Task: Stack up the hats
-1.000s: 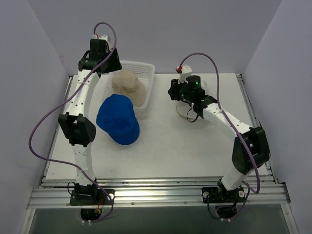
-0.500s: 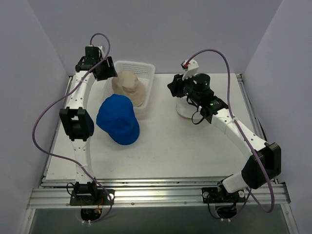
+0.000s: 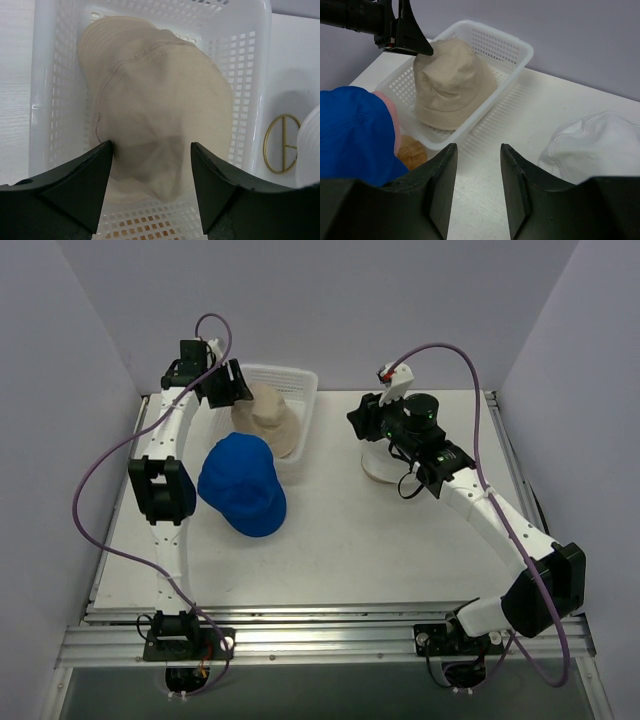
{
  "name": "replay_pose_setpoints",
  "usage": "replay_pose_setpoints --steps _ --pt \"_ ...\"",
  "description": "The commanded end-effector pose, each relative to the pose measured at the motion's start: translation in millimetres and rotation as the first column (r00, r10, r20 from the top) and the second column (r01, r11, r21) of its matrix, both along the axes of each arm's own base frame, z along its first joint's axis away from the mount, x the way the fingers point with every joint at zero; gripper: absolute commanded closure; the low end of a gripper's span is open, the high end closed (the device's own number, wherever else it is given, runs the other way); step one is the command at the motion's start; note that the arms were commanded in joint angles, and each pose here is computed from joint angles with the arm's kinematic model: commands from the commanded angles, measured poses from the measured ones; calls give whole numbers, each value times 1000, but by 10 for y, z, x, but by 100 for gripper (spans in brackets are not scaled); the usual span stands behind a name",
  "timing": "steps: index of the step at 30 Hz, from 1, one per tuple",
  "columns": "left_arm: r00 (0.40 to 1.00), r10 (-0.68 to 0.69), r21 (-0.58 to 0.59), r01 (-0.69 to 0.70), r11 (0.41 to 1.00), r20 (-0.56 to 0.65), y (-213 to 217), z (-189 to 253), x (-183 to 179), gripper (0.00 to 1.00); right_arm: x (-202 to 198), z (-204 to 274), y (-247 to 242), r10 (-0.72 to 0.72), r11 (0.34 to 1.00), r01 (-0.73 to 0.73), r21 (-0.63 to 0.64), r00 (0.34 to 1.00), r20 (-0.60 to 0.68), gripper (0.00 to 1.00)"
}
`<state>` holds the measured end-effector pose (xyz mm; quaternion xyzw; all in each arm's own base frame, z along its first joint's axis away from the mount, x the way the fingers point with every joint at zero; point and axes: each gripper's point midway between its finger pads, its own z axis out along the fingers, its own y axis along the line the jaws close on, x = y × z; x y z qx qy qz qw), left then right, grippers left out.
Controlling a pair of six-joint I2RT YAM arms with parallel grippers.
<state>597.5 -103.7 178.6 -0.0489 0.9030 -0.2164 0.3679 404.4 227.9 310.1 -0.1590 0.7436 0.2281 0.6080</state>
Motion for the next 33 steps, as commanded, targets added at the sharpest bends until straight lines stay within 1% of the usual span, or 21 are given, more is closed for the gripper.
replay_pose_setpoints --steps 1,3,5,6,8,9,10,11,12,14,15,16,18,19,20,22,23,25,26,33 --pt "997 -22 -65 26 998 70 -60 136 157 28 -80 255 -21 -1 1000 -1 24 997 72 64" --pt "998 -29 -79 34 996 63 -80 70 175 31 -87 260 -28 -3 1000 1 24 997 75 64" --pt "997 -42 -102 47 994 59 -114 40 180 35 -101 263 -36 -6 1000 4 26 997 79 64" --pt "997 -49 -111 55 992 53 -134 2 180 46 -98 262 -46 -9 1000 7 26 997 81 64" --pt "996 -58 -149 67 987 60 -145 -5 197 61 -100 266 -59 -15 1000 13 27 996 86 64" --pt "995 -60 -164 71 984 74 -150 43 200 74 -98 254 -65 -17 1000 16 24 996 84 64" --pt "996 -53 -190 67 979 77 -160 80 201 79 -98 258 -62 -17 1000 15 22 996 87 64" --pt "991 -60 -211 83 974 116 -180 167 237 82 -93 258 -70 -20 1000 18 22 996 87 64" --pt "991 -54 -227 81 970 122 -161 195 216 88 -94 250 -70 -20 1000 18 21 996 86 64" --pt "983 -52 -268 99 958 177 -214 408 224 92 -95 223 -51 -12 1000 11 19 997 80 64" --pt "983 -50 -277 97 956 174 -213 387 212 96 -90 213 -52 -12 1000 11 19 997 78 64" --pt "982 -44 -290 96 952 181 -215 435 207 97 -90 209 -52 -13 1000 11 21 997 77 64" --pt "972 -47 -305 117 945 229 -241 612 202 98 -92 201 -48 -13 1000 11 20 997 76 63" --pt "973 -40 -322 114 940 225 -253 633 182 98 -96 213 -64 -17 1000 16 20 997 77 63" --pt "963 -46 -331 135 934 265 -282 789 168 98 -99 206 -61 -17 1000 16 19 997 76 63" --pt "955 -43 -358 152 921 295 -313 897 149 98 -113 230 -81 -22 1000 20 21 997 80 63" --pt "946 -41 -362 163 918 322 -327 1043 111 98 -116 229 -83 -22 1000 20 21 997 80 63" --pt "935 -37 -371 176 912 353 -352 1149 87 98 -139 257 -87 -21 999 19 26 996 85 63" --pt "925 -38 -371 189 909 377 -365 1282 45 98 -140 253 -95 -22 999 20 25 996 83 63" --pt "893 -50 -393 246 886 446 -477 1667 -106 98 -181 277 -119 -26 999 24 32 996 88 63"
